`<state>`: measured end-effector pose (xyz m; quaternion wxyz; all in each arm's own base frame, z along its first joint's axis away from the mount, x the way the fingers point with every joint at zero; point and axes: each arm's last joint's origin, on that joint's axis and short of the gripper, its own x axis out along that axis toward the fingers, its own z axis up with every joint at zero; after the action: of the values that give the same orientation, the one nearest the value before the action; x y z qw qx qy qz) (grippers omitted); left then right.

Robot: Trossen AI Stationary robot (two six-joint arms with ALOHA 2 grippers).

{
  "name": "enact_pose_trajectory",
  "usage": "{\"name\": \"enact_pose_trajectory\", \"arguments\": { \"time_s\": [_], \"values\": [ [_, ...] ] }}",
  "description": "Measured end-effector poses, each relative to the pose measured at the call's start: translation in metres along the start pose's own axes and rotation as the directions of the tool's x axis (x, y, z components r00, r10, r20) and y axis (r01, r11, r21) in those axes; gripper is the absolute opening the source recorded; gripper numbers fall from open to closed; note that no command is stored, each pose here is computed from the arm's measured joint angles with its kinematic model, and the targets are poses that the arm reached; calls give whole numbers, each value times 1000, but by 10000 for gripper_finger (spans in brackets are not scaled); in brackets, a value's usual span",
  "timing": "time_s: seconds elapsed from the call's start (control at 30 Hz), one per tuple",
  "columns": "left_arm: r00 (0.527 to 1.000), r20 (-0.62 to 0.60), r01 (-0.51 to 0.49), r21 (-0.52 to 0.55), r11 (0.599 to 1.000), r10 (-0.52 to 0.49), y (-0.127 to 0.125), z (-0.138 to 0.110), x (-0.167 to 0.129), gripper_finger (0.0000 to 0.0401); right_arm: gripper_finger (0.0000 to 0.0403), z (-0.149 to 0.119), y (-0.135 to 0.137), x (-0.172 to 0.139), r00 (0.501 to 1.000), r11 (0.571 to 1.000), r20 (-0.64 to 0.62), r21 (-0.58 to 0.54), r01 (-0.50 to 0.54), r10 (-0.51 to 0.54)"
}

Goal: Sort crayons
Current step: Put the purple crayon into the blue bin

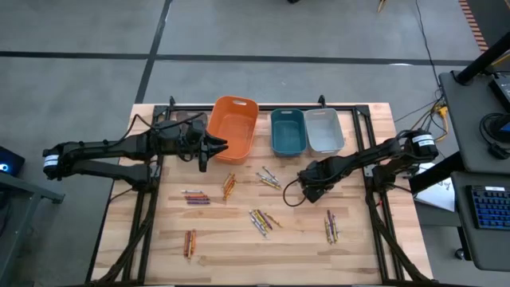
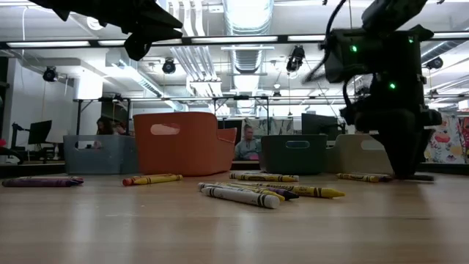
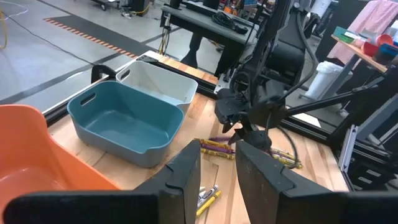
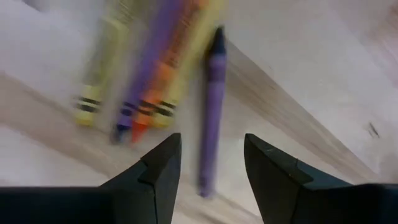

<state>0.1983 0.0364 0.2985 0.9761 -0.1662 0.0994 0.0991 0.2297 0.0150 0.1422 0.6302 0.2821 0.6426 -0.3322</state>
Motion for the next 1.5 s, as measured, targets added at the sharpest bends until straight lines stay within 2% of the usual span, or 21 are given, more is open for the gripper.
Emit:
{"name": "enact_pose_trajectory", "arguments": {
  "time_s": [0.2, 0.5, 0.67, 0.97, 1.13, 1.23, 1.37, 1.5],
  "values": [
    [1000, 0, 0, -7, 1000, 0, 0, 0, 0, 84, 166, 0, 1, 3, 1000, 1000, 8, -5, -10, 10],
    [1000, 3, 1, -9, 1000, -1, 0, 0, 0, 84, 158, 0, 1, 3, 1000, 996, 9, -87, -9, 9],
    [1000, 5, 1, -9, 1000, -1, 0, 0, 0, 84, 121, 0, 1, 4, 1000, 994, 10, -107, -18, 19],
    [1000, 14, 4, -13, 1000, -4, 0, 1, 0, 84, 21, 0, 1, 5, 1000, 992, 6, -123, -24, 25],
    [1000, 14, 4, -13, 1000, -4, 0, 1, 0, 84, 12, -1, -2, 2, 1000, 990, 4, -142, -20, 20],
    [1000, 15, 5, -13, 1000, -5, -1, 1, 0, 84, 12, -3, -8, -8, 1000, 988, -13, -152, 3, -5],
    [1000, 26, 9, -12, 1000, -8, -1, 2, 0, 84, 11, 2, -14, -35, 1000, 989, 10, -145, -14, 15],
    [999, 41, 13, -12, 1000, -13, -1, 4, 0, 84, 11, 13, -17, -65, 983, 985, 147, -149, -91, 113]
  ]
}}
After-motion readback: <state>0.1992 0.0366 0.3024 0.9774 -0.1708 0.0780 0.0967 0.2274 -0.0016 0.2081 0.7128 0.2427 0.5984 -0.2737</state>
